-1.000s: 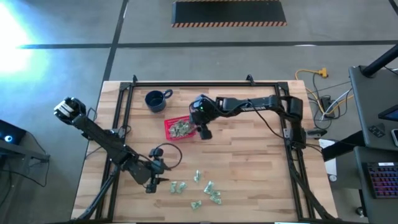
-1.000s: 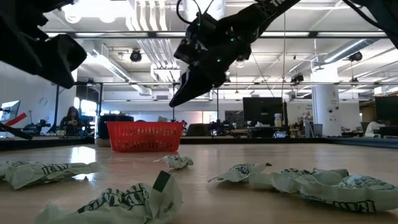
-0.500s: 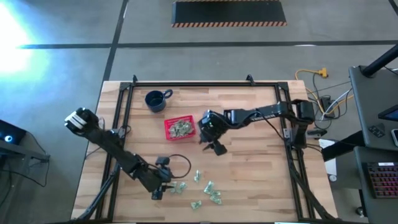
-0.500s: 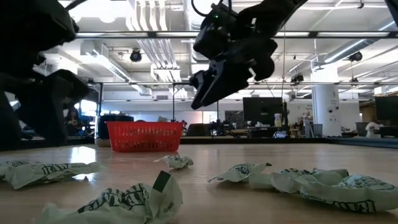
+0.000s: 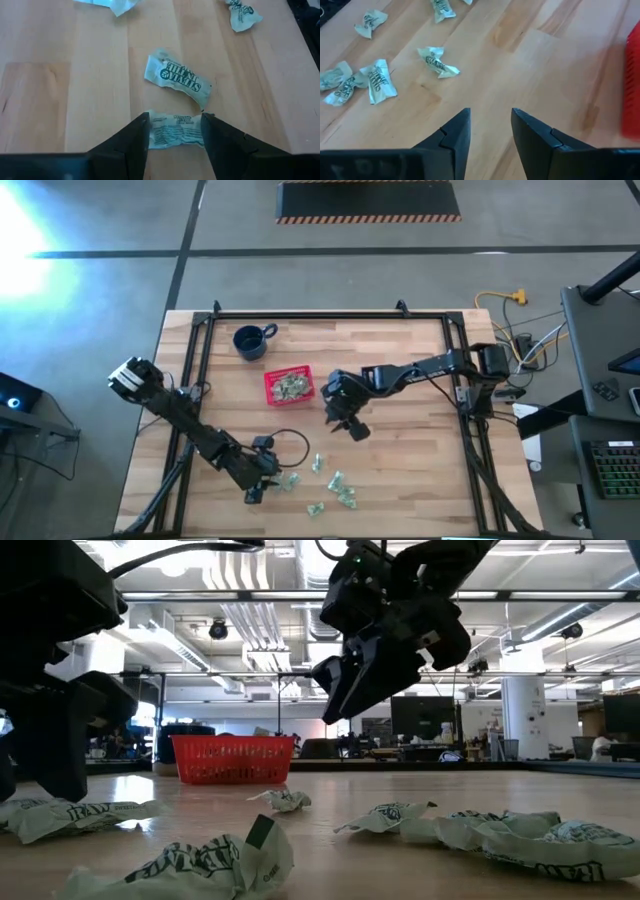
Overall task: Pick and place items into bin
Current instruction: Put the green stevia packet into the red bin
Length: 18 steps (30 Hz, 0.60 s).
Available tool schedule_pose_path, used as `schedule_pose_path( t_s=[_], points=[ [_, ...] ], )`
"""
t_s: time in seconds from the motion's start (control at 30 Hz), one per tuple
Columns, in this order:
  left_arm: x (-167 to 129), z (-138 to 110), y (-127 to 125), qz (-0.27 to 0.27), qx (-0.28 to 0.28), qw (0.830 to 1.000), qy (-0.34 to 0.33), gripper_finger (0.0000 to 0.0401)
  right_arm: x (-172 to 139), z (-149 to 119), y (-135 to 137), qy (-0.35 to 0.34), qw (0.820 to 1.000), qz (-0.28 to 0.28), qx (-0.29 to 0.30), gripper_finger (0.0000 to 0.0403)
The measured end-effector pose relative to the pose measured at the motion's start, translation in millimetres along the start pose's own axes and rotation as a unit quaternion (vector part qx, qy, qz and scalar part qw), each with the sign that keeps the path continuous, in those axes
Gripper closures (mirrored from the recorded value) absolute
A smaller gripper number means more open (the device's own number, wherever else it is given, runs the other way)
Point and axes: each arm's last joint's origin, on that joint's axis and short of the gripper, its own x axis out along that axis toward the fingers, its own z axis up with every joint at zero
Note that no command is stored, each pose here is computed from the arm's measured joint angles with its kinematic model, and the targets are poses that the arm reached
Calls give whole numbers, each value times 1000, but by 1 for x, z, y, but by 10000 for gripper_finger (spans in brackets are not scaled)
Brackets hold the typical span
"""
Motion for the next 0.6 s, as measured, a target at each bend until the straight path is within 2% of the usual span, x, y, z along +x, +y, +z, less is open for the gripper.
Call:
schedule_pose_path(
  t_s=[0.37,0.6],
  points=[
    [0,-3,1,1,4,1000,20,385,4,-8,6,15,1000,9,13,283],
    [-3,-4,5,27,18,999,24,400,6,-14,7,23,999,12,24,282]
  ],
)
